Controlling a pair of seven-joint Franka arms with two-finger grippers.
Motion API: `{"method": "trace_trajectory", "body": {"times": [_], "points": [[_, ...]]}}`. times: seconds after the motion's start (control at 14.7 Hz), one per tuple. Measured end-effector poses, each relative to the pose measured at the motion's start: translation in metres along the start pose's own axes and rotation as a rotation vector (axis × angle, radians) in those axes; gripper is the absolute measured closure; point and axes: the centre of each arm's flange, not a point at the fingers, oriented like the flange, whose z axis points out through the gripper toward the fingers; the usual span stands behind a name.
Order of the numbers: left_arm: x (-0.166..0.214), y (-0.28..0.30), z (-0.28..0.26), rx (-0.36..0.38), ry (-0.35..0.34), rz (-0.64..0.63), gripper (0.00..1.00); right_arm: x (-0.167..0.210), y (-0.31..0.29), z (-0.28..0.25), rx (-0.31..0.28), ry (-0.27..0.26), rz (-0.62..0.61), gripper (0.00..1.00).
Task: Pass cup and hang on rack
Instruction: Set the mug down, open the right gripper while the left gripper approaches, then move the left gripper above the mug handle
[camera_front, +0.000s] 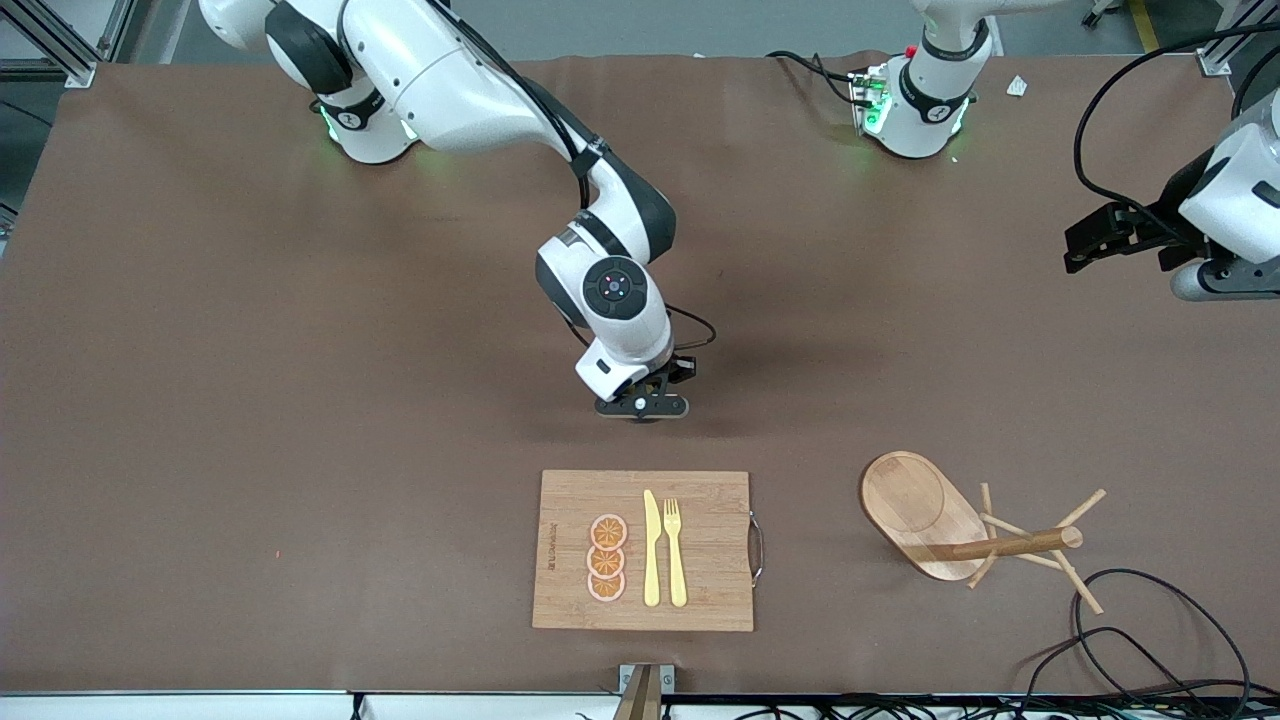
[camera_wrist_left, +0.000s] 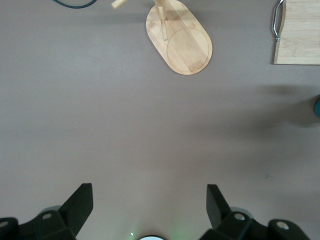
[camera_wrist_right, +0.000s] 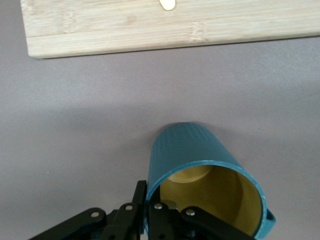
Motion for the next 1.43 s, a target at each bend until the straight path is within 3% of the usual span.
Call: {"method": "trace_trajectory", "body": {"times": [0.2,0.27,0.41,0.61,0.68,1.02,1.29,1.43], "points": [[0.003,0.001,0.006,-0.001,-0.010,0.002,0.00,0.001,0.001,0.003,-0.003,0.000,0.014,0.66],[0.003,0.003,0.006,-0.001,-0.011,0.006,0.00,0.004,0.001,-0.001,0.001,0.008,0.019,0.52],[0.002,0.012,0.005,0.000,-0.010,0.006,0.00,0.015,0.003,-0.015,0.013,0.029,0.032,0.33],[-0.001,0.036,0.005,0.001,-0.009,-0.037,0.00,0.044,0.022,-0.060,0.027,0.053,0.078,0.04],[-0.003,0.048,0.005,0.003,-0.008,-0.056,0.00,0.059,0.037,-0.084,0.025,0.054,0.104,0.00],[-0.011,0.123,0.012,0.002,0.011,-0.138,0.00,0.118,0.166,-0.248,0.011,0.065,0.237,0.00],[-0.015,0.187,0.027,-0.017,0.038,-0.230,0.00,0.143,0.296,-0.320,-0.087,0.060,0.200,0.00],[-0.020,0.232,0.040,-0.035,0.052,-0.299,0.00,0.154,0.368,-0.346,-0.100,0.062,0.195,0.00]]}}
